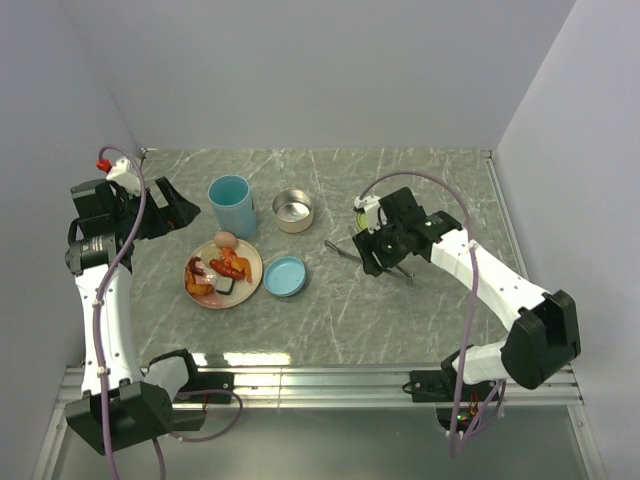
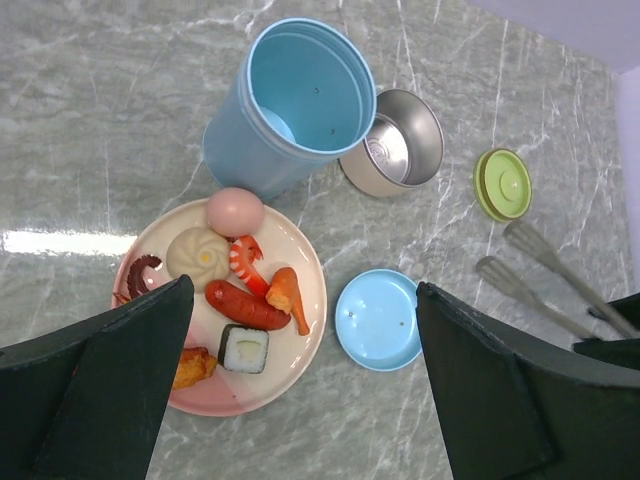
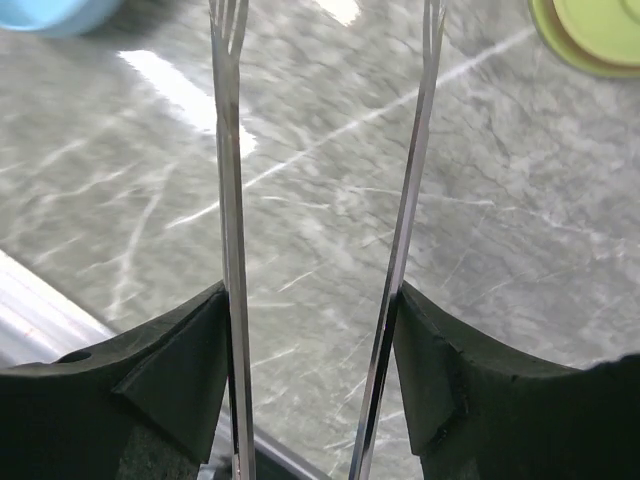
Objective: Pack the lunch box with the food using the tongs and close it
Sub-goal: Grab the clamp with the right arm, then pick up the food using the clamp
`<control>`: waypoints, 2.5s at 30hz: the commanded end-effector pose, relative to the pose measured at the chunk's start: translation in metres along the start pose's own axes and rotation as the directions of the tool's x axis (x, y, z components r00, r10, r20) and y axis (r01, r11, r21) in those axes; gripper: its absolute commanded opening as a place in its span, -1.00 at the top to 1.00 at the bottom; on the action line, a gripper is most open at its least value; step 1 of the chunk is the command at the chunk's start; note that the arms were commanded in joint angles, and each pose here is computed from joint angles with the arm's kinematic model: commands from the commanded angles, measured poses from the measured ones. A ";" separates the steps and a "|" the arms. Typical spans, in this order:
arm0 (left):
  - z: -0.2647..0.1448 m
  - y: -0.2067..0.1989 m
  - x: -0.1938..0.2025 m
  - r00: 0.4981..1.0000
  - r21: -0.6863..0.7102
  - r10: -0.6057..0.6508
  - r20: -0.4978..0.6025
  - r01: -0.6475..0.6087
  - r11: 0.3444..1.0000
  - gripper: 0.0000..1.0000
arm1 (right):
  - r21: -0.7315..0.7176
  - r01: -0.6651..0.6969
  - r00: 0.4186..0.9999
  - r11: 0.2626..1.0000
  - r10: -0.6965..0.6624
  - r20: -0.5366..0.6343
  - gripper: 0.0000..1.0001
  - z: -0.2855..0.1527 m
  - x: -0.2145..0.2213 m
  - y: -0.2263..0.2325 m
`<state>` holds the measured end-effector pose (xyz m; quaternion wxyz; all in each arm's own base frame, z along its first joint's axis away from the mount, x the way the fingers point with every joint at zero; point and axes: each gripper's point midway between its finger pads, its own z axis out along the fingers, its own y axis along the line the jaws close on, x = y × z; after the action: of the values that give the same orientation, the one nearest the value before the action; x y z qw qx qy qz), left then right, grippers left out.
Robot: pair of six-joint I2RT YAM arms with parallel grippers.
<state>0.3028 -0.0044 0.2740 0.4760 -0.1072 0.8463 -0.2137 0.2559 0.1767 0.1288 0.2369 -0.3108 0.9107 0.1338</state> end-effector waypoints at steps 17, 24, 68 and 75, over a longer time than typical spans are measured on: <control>-0.033 -0.050 -0.015 0.988 0.189 0.145 0.044 -0.151 0.970 -0.99 | -0.241 0.225 0.963 0.944 -0.178 0.203 -0.24 -0.094 -0.040 0.058; -0.037 -0.070 -0.015 0.991 0.305 0.127 -0.034 -0.111 0.946 -0.99 | -0.247 0.251 0.950 0.936 -0.189 0.250 -0.20 -0.094 -0.072 0.067; -0.022 -0.013 -0.037 0.997 0.203 0.028 -0.069 -0.014 0.979 -0.99 | -0.214 0.402 0.901 0.890 -0.343 0.264 0.01 0.077 -0.200 0.182; -0.017 -0.010 -0.037 0.997 0.208 0.012 -0.070 0.003 0.978 -0.99 | -0.189 0.424 0.890 0.886 -0.369 0.267 -0.02 0.094 -0.206 0.180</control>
<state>0.3048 0.0051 0.3055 0.4356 -0.0633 0.8443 -0.3057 0.3067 0.4395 0.1453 0.2713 -0.4995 0.7930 0.2192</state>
